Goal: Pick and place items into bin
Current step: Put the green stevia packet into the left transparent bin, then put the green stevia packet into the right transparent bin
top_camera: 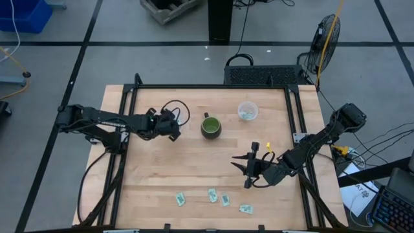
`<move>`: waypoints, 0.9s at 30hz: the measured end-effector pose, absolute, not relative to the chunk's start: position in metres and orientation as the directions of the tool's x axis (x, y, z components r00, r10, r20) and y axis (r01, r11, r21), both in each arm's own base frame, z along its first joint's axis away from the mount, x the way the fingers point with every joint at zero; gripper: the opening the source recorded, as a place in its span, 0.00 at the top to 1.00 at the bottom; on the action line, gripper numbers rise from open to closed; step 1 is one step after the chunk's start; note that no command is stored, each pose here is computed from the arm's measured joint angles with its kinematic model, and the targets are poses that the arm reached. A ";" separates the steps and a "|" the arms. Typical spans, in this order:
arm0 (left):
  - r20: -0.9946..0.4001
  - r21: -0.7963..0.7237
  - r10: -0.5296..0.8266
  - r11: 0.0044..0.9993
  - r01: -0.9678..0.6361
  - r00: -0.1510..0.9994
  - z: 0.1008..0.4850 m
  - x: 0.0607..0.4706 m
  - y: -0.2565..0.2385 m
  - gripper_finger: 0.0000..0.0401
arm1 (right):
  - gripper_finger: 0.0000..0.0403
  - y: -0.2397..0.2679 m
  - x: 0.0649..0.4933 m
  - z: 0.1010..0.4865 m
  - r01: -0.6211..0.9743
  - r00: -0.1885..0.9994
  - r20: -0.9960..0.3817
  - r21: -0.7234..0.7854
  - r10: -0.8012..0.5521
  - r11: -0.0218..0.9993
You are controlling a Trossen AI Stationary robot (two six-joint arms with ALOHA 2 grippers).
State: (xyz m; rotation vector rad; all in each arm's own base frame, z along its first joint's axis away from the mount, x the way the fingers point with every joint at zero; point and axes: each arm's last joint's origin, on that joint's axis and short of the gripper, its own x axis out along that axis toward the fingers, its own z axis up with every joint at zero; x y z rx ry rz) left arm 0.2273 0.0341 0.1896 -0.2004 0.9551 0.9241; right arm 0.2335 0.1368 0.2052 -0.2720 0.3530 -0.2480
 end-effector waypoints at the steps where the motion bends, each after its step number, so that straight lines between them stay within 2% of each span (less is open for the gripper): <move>1: -0.771 0.227 0.589 0.610 -0.759 0.242 0.188 0.227 0.036 0.94 | 0.77 0.137 0.234 0.205 0.172 0.911 -0.313 -0.299 -0.267 0.938; 4: -0.781 0.208 0.582 0.582 -0.786 0.224 0.184 0.224 0.039 0.92 | 0.77 0.139 0.234 0.204 0.105 0.921 -0.336 -0.273 -0.198 0.956; 8: -0.799 0.141 0.542 0.592 -0.794 0.262 0.182 0.226 0.043 0.89 | 0.77 0.141 0.234 0.204 0.036 0.926 -0.359 -0.232 -0.120 0.972; 11: -0.794 0.102 0.522 0.619 -0.779 0.311 0.183 0.231 0.043 0.85 | 0.77 0.142 0.235 0.205 0.037 0.931 -0.348 -0.213 -0.111 0.976; 16: -0.762 -0.020 0.450 0.702 -0.712 0.465 0.189 0.244 0.034 0.80 | 0.77 0.143 0.235 0.207 0.027 0.936 -0.336 -0.220 -0.102 0.975; 21: -0.690 -0.161 0.337 0.792 -0.589 0.641 0.199 0.259 0.016 0.80 | 0.77 0.155 0.228 0.205 -0.008 0.939 -0.339 -0.197 -0.060 0.980; 24: -0.625 -0.235 0.266 0.832 -0.502 0.734 0.206 0.267 0.003 0.79 | 0.75 0.161 0.223 0.203 -0.013 0.932 -0.360 -0.119 -0.031 0.993; 27: -0.526 -0.306 0.166 0.878 -0.368 0.834 0.216 0.275 -0.016 0.80 | 0.71 0.165 0.216 0.196 -0.044 0.898 -0.440 -0.008 0.036 0.999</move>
